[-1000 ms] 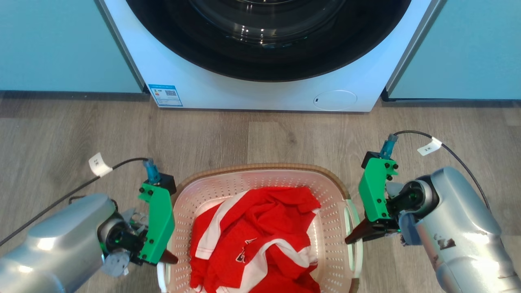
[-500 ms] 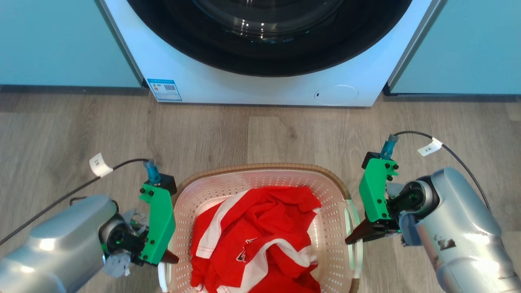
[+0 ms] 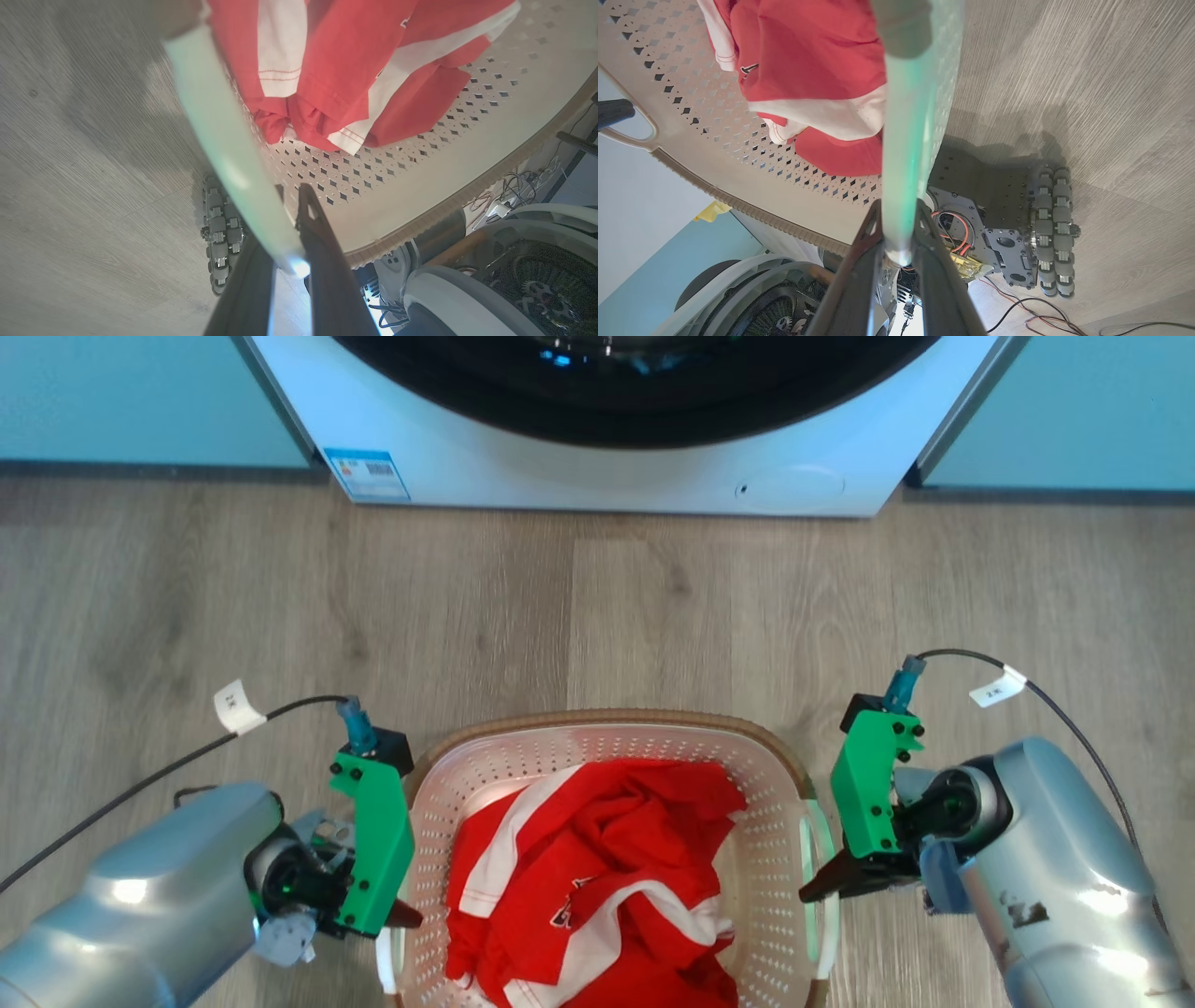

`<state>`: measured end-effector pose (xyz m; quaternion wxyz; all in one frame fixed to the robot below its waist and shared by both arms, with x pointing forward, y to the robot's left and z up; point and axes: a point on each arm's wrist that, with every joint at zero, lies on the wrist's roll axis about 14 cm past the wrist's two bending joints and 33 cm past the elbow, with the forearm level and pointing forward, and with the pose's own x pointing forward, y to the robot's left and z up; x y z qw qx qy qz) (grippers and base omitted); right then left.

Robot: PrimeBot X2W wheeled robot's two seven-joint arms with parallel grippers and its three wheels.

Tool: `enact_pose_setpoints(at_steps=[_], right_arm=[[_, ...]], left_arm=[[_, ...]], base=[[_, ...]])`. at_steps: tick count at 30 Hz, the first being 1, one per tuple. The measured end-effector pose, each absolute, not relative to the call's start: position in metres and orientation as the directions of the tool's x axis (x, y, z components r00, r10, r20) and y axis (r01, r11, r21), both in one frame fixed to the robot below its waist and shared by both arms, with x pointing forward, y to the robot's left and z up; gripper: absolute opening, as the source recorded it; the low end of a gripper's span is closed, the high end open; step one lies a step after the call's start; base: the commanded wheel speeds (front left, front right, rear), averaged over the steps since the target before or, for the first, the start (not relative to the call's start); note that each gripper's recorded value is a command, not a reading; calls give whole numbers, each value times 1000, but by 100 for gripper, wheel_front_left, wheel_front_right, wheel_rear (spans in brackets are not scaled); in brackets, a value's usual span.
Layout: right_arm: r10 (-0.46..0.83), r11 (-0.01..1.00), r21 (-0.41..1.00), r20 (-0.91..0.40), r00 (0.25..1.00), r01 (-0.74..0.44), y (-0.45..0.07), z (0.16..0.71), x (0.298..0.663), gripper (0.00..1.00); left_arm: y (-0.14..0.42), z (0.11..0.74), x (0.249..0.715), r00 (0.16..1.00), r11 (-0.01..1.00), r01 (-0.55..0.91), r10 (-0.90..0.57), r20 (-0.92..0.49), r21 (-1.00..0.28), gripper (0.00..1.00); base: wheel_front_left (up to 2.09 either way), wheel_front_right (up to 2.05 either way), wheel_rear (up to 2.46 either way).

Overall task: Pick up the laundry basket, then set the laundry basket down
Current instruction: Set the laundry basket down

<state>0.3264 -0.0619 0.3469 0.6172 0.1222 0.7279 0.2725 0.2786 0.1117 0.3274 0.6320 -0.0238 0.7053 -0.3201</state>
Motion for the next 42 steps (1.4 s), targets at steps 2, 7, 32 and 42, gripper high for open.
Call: enact_pose_setpoints(at_steps=[2,7,32,42], right_arm=[[510,826,545,-832,-219,-147,-63,339,324,0],[512,830,544,-829,-224,-119,-64,323,325,0],[456,875,473,-876,-157,-103,-65,222,360,0],[444,890,452,-889,-110,-62,-70,188,364,0]], left_arm=[[111,322,278,-212,795,362,-439,-873,-487,0],[108,306,276,-238,801,334,-438,-867,-497,0],[90,220,301,-245,825,266,-443,-863,-499,0],[79,192,311,-196,828,281,-446,-873,-486,0]], base=[[0,0,0],[0,0,0],[0,0,0],[0,0,0]])
